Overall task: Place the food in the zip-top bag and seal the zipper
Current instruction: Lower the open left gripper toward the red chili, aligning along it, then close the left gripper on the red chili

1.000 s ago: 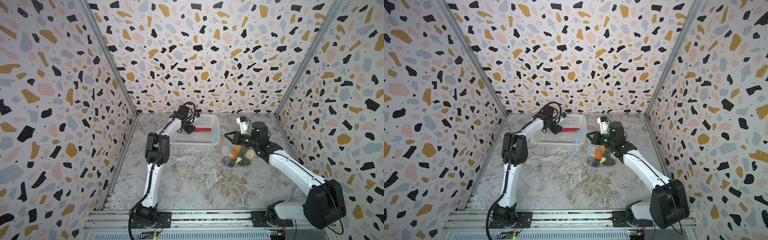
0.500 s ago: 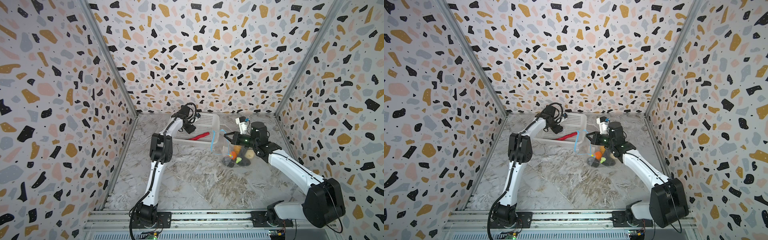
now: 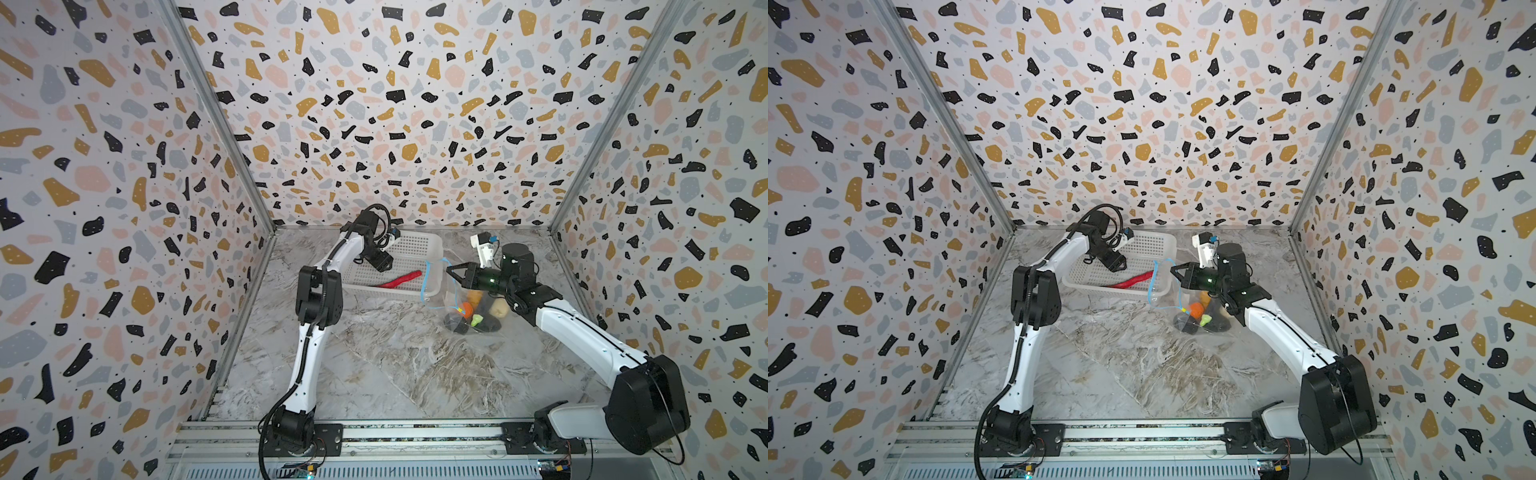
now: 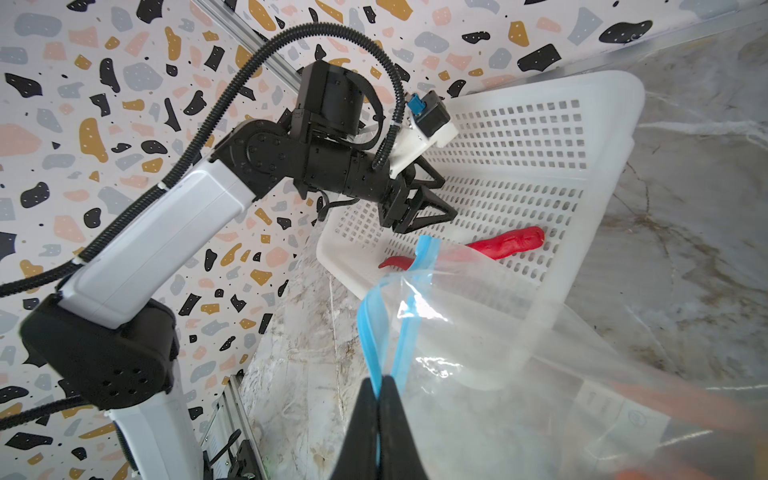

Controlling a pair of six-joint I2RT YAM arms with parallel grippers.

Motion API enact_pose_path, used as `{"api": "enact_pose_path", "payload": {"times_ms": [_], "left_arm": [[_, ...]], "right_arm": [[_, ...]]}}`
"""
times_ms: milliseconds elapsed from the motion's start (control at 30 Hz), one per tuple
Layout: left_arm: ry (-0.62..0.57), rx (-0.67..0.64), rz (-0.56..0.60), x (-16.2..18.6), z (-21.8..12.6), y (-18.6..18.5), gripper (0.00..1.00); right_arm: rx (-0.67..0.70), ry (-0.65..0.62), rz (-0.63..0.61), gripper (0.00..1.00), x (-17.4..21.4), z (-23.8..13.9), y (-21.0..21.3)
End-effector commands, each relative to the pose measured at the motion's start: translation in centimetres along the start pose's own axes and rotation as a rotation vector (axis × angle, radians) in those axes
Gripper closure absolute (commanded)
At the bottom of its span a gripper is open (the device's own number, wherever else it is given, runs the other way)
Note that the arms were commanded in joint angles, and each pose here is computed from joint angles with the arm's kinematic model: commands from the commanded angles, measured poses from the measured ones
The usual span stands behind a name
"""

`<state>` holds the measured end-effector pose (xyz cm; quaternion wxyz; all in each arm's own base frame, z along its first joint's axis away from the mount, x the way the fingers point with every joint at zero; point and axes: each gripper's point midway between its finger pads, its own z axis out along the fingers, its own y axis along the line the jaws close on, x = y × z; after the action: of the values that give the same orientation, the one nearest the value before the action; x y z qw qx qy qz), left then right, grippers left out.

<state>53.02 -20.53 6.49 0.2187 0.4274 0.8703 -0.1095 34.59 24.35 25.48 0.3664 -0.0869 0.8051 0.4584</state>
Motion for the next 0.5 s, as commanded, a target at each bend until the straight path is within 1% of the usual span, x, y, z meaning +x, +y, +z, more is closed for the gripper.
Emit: {"api": "enact_pose_path", "payload": {"times_ms": [0,200,333,467], "left_arm": [[-0.044,0.017,0.035,-1.3,-3.5,-2.3,0.36],[0.081,0.025,0.054,1.5,-2.4,-4.9,0.39],[0.095,0.011,0.055,1.8,-1.6,-5.3,0.39],[0.112,-0.012,0.080,1.6,-0.7,-5.8,0.38]], "right_arm": [[-0.058,-0.032,-0.032,1.00,-0.9,-0.5,1.7],[-0.070,-0.035,-0.042,1.00,-1.1,-0.7,2.2],[-0.075,-0.031,-0.042,1.00,-0.9,-0.8,2.2],[-0.078,-0.037,-0.041,1.00,-0.8,-1.0,2.3]]}}
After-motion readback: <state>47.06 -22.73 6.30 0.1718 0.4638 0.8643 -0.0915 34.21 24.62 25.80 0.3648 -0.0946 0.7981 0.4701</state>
